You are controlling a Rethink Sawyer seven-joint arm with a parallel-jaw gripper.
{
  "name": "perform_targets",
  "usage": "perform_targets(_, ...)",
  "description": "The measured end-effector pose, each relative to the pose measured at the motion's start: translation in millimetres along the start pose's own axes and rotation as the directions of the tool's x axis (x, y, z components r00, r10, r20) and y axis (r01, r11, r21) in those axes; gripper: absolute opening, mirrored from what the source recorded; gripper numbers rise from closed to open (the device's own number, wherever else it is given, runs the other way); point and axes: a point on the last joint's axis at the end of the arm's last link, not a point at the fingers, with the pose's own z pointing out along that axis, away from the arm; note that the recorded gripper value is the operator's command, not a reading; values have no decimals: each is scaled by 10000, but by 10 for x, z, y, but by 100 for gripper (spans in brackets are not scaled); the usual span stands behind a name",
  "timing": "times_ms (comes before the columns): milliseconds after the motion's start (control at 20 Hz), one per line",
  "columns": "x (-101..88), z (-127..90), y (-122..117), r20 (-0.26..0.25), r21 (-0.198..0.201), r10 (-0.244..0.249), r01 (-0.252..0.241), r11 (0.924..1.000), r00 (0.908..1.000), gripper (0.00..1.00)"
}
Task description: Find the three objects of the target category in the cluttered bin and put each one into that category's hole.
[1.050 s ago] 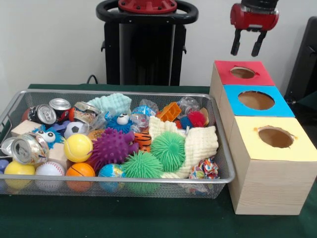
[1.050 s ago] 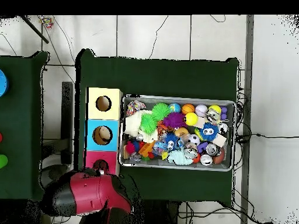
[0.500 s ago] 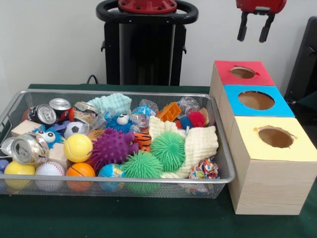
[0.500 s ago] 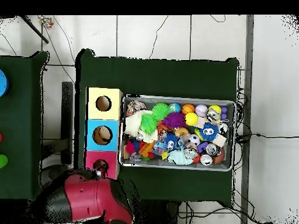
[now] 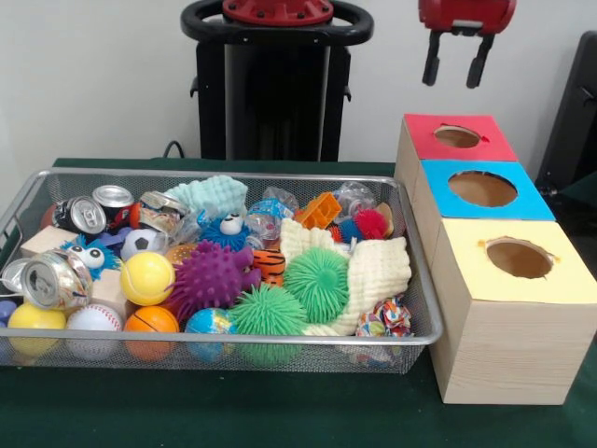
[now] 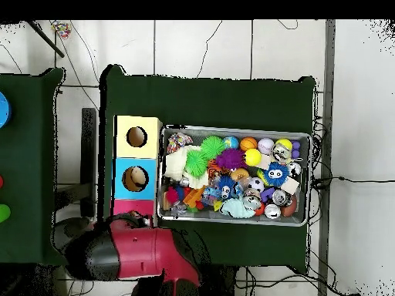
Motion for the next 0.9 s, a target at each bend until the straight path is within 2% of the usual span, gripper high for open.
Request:
perform_targets(300,-113,254,-308,-547,-352,631,-651,9973,9965,100)
perform_targets(550,-245,539,-594,-1013,-566,1181,-1243,9906,9878,100)
perform_targets(800,-439,660,-762,-958,-583,1470,-1530,9865,9845,100)
perform_targets(850,-561,700,-838,-853,-603,1588,-1642,9846,9836,100)
perform_targets(900,-602,710,-860,-810,-614,1623,-1674,9840,9834,100)
